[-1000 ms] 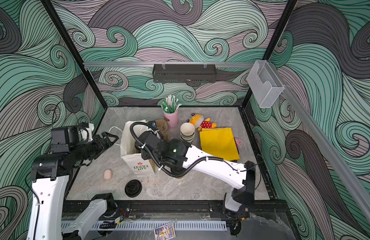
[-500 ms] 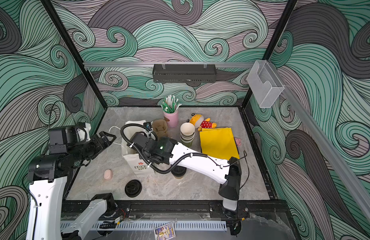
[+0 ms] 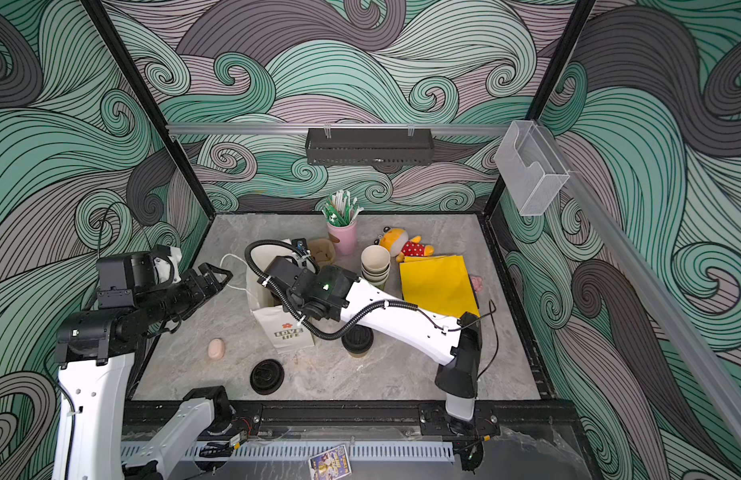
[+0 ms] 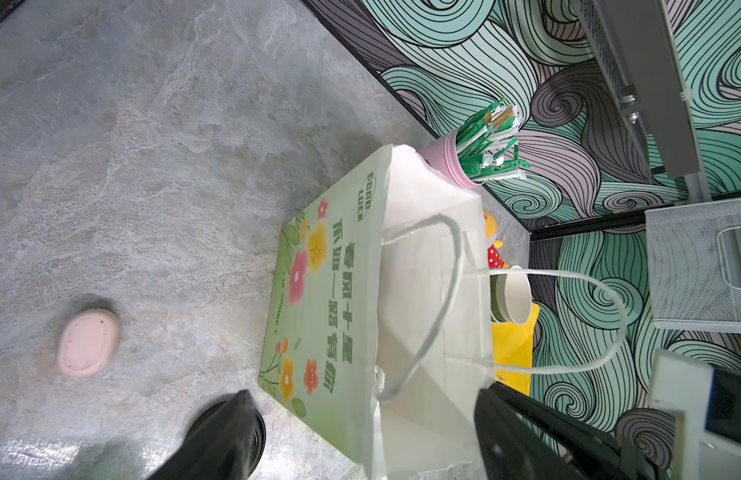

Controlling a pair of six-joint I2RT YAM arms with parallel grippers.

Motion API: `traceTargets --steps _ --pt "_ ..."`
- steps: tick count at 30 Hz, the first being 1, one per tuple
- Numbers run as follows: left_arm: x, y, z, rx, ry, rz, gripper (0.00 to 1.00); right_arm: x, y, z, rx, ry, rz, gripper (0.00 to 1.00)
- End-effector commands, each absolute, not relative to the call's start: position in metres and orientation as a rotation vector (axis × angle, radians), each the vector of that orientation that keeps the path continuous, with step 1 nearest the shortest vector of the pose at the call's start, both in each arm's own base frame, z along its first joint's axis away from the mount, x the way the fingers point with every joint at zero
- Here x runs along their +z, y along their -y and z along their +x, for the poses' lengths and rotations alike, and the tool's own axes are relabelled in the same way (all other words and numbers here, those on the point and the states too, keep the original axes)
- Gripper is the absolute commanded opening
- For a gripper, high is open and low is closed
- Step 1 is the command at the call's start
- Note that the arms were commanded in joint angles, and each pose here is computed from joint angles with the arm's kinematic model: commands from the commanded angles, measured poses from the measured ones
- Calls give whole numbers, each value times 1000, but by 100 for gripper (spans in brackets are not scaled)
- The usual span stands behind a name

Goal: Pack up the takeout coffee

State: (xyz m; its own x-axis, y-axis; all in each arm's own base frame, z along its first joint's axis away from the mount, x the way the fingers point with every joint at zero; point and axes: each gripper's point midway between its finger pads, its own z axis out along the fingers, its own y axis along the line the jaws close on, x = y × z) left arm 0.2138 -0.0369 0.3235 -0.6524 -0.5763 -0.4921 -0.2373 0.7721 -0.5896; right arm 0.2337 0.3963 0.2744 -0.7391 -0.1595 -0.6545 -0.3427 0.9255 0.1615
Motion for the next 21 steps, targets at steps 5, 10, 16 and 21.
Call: traceTargets --steps 5,10,16,21 --pt "335 61 215 -817 -2265 -531 89 274 -373 225 380 -2475 -454 0" --pt "327 72 216 -907 -2296 -523 89 271 -354 225 371 -2501 -488 0" --pt "328 75 214 -929 -2299 -514 89 272 -346 223 361 -2508 -536 0" --pt "326 83 213 -994 -2318 -493 88 269 -340 228 335 -2514 -565 0"
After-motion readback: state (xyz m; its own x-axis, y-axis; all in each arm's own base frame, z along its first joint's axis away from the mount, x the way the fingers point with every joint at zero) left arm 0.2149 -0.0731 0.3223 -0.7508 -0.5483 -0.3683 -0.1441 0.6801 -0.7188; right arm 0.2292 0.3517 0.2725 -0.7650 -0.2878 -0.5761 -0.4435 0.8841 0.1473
